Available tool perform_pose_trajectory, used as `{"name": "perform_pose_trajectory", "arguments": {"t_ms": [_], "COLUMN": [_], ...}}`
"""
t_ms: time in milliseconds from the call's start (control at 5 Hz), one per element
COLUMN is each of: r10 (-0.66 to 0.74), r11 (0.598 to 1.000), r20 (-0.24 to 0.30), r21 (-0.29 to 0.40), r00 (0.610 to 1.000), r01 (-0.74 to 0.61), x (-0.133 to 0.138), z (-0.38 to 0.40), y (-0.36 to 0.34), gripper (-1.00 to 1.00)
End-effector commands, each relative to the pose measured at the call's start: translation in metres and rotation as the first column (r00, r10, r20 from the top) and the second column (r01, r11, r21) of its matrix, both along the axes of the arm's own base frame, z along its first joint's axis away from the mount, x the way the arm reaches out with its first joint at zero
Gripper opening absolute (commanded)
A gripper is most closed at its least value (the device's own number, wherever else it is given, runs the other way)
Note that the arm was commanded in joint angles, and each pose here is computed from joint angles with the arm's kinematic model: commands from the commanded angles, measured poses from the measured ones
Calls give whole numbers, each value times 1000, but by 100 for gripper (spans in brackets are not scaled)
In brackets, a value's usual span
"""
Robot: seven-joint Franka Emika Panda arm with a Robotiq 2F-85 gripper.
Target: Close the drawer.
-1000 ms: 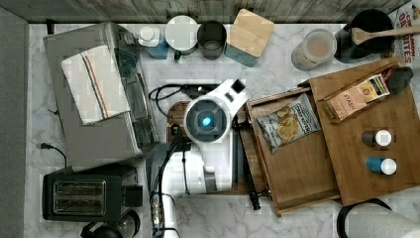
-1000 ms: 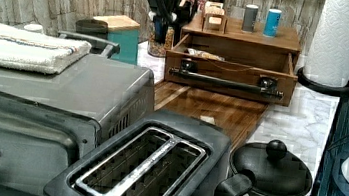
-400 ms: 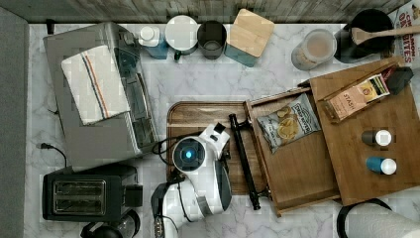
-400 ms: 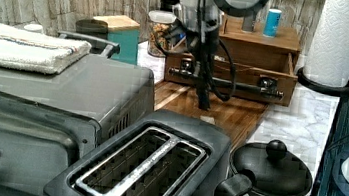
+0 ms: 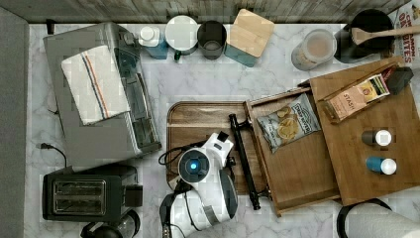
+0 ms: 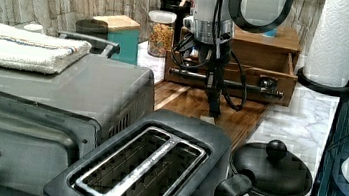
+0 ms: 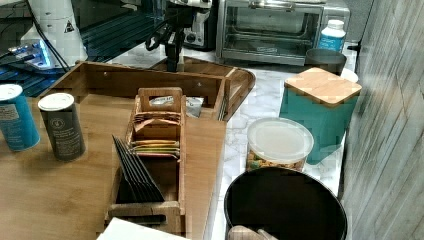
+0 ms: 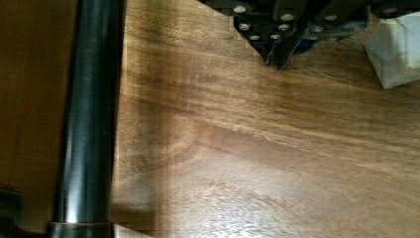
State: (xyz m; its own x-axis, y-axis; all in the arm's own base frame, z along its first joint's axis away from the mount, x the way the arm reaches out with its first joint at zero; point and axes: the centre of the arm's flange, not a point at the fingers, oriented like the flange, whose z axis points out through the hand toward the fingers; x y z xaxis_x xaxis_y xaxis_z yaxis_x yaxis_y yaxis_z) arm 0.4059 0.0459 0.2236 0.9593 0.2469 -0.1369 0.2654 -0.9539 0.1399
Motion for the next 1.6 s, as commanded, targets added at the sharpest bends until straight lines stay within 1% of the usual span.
{"name": "perform_pose_trajectory", "arguments": {"t_ms": [200,400,600,800,1000,1200,1400,1600], "r10": [32,76,98,126,118,119,93,160], "r11": [999,997,994,990,990,992,996,987], "r20": [93,126,166,221,229,236,247,289], "r21": [23,11,22,31,45,12,-7,-31], "r00": [995,989,981,967,966,964,964,944], "r01": [-35,-78,-103,-136,-131,-126,-94,-158], "x": [39,46,55,61,74,77,84,90], "z": [50,61,80,98,112,133,146,150], "y": [-85,-116,-154,-195,-245,-273,-306,-349], "gripper": [-100,-100,-100,-100,-100,-100,-100,-100]}}
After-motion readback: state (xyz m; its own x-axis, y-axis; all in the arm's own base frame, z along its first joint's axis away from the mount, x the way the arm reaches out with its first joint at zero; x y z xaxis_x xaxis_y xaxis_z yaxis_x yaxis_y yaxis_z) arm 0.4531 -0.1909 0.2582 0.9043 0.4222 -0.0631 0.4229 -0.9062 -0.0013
